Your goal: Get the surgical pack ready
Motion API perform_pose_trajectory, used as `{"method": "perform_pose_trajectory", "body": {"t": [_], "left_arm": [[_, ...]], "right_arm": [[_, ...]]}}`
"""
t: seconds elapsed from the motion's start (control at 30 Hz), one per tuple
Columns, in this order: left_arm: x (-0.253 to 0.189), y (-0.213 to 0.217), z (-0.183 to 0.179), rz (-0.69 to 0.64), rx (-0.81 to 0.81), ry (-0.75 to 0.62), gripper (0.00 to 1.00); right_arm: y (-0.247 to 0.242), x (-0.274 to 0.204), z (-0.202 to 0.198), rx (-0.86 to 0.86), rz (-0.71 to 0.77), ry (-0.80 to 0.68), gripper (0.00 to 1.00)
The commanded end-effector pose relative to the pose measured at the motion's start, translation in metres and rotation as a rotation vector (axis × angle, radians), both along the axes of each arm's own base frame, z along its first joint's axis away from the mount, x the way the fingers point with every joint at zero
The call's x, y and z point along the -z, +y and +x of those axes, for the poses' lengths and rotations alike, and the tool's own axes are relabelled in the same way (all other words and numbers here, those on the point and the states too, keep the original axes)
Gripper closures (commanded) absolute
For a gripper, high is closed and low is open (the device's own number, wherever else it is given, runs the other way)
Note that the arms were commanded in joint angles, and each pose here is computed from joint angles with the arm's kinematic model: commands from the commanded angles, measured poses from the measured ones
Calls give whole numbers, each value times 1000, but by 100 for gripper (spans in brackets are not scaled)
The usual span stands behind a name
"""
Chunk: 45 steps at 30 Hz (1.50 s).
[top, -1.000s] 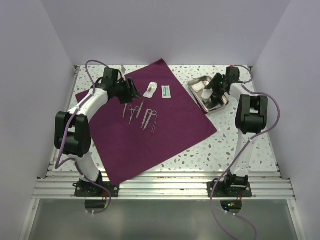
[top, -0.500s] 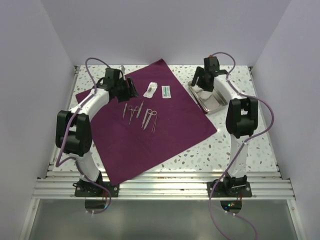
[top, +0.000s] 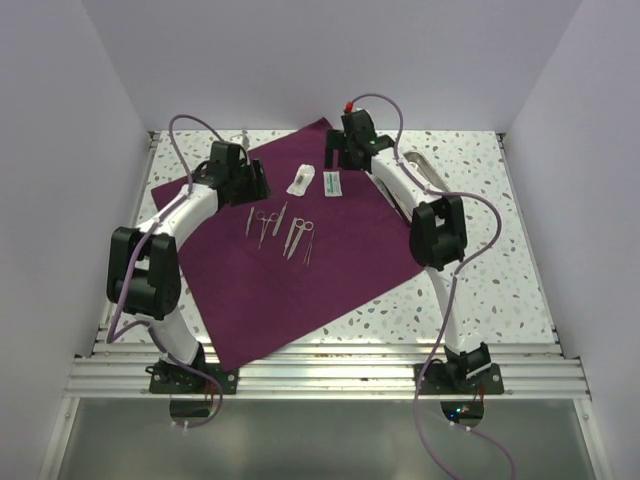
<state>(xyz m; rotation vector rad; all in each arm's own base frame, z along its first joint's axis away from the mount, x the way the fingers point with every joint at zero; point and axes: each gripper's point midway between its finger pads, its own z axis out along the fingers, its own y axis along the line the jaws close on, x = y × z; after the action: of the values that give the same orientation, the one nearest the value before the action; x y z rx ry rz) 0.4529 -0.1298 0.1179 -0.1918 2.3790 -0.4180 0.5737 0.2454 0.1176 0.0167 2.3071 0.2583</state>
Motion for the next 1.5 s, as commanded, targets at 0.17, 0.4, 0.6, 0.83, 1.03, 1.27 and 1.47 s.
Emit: {"method": "perform_pose_trajectory", "body": {"t": [0.17,0.4,0.6,0.83,1.03,1.27,1.47], "left_arm": [[-24,9,-21,30,6,-87,35],[-17,8,-28,27,24,-70,35],[-9,9,-32,28,19,-49,35],[-13,10,-28,30,20,-60,35],[-11,9,-27,27,22,-54,35],[-7,9,-27,25,23,-40,35],[-5,9,-28,19,24,-32,35]], "right_arm": [[23,29,-4,-69,-172,11,5],[30,50,-11,-93,-270,17,14],[38,62,-12,-101,-278,22,18],[39,71,-8,-81,-287,18,20],[41,75,-7,-81,-277,21,23],[40,79,-9,-74,-279,33,31],[40,81,-10,-68,-262,39,40]]}}
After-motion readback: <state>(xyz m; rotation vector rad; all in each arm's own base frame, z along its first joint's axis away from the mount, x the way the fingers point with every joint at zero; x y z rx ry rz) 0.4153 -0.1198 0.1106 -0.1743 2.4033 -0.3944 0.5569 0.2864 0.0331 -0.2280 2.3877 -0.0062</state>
